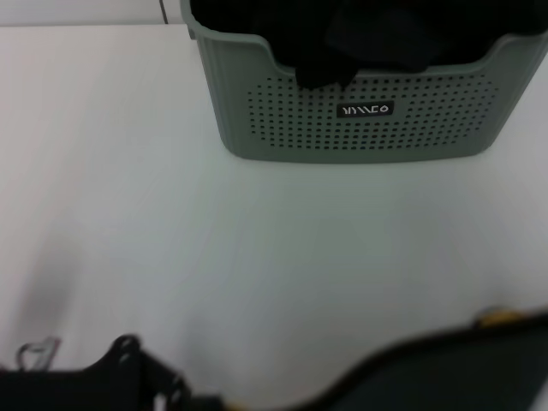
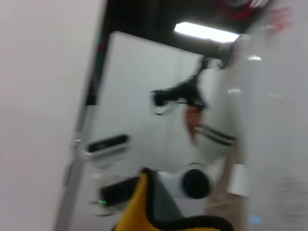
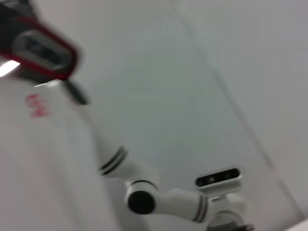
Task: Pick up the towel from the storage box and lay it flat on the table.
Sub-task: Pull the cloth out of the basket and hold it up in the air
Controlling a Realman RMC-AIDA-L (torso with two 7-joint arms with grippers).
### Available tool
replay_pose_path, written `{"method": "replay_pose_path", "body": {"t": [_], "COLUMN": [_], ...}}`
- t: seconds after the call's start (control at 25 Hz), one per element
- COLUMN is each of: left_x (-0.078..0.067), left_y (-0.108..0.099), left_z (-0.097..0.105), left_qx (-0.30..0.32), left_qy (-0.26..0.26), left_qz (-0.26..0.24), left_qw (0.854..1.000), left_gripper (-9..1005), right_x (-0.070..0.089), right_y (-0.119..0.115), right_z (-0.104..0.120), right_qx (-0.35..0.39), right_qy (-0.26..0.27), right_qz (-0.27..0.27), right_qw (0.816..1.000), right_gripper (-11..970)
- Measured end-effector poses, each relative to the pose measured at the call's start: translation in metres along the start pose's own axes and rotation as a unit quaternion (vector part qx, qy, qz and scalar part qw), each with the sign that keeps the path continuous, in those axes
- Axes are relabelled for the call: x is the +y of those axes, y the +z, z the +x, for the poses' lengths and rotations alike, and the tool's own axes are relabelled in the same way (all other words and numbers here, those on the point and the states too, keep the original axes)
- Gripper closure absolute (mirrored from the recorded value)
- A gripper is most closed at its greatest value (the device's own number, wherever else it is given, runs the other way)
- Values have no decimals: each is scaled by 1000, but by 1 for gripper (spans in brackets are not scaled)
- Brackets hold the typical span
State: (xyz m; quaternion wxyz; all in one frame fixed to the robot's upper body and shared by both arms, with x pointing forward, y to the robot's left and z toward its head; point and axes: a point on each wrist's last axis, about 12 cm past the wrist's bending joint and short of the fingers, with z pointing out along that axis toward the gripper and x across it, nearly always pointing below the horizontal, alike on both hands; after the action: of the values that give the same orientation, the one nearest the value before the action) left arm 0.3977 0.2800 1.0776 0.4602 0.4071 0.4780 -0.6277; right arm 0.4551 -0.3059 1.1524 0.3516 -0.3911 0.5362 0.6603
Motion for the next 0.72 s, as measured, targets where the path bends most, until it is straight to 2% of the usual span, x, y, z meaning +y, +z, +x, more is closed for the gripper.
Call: {"method": "replay_pose_path", "body": {"t": [0.16, 0.32, 0.52, 0.72], "left_x": [32, 50, 73, 92], "left_y": [5, 8, 5, -2], "left_z": [13, 21, 17, 20], "left_qx": [33, 67, 68, 75], "left_qy": [-42, -53, -13, -4], "left_qz": [-32, -81, -162, -252], "left_qw": [998, 993, 984, 965], "left_gripper": [981, 981, 981, 981], "right_x": [-29, -56, -81, -102], "right_y": [-2, 6, 12, 17], "right_z": [13, 21, 24, 31], "right_qx": [-6, 4, 15, 35], "right_qy": [7, 4, -2, 1], "right_qz": [53, 130, 210, 272], "right_qw": [999, 992, 978, 962], "right_gripper": [916, 916, 915, 915]}}
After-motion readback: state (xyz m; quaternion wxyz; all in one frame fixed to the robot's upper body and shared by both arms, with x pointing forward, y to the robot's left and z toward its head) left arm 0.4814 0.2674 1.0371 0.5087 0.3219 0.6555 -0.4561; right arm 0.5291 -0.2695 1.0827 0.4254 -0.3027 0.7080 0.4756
